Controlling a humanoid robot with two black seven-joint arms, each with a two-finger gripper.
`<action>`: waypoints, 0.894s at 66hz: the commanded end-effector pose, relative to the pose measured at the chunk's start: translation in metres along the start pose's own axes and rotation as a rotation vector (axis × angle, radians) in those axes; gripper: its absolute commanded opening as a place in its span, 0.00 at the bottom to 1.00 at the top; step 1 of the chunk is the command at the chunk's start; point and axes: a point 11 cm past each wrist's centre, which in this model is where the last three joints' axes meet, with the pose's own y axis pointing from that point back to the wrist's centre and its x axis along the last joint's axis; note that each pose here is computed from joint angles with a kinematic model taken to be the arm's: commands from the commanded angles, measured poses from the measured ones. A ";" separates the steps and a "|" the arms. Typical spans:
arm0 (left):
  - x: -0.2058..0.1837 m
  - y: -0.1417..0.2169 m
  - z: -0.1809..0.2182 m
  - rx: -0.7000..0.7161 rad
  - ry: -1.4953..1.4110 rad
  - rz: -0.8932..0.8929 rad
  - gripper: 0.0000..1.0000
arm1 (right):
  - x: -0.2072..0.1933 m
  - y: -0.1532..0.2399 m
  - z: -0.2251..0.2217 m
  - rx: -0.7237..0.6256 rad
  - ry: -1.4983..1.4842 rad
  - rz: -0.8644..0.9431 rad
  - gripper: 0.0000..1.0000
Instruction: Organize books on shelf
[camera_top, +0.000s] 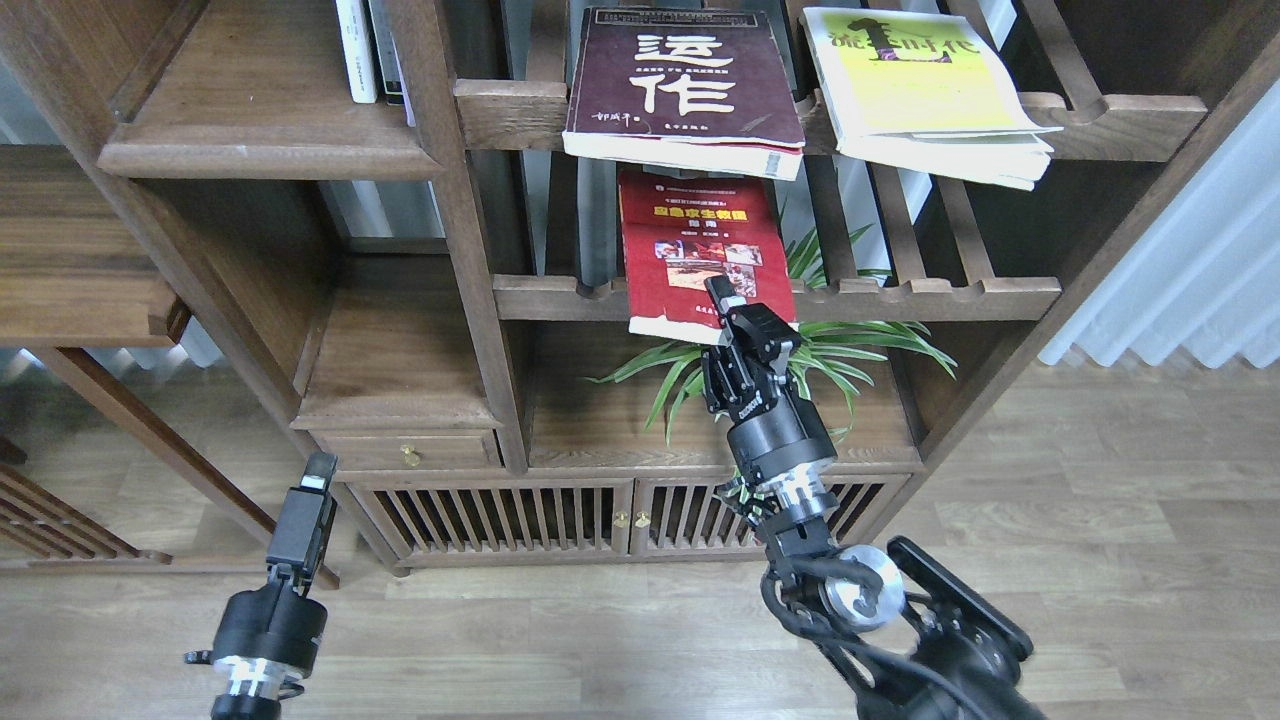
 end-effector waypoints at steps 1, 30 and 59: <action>-0.001 -0.003 -0.004 0.012 0.001 -0.004 1.00 | 0.016 0.030 -0.001 -0.020 0.041 0.062 0.04; 0.022 0.015 -0.022 0.117 -0.041 0.059 1.00 | 0.055 0.108 0.049 -0.204 -0.011 0.251 0.05; 0.030 0.029 -0.003 0.341 0.037 0.118 1.00 | 0.064 0.114 0.075 -0.407 -0.034 0.275 0.05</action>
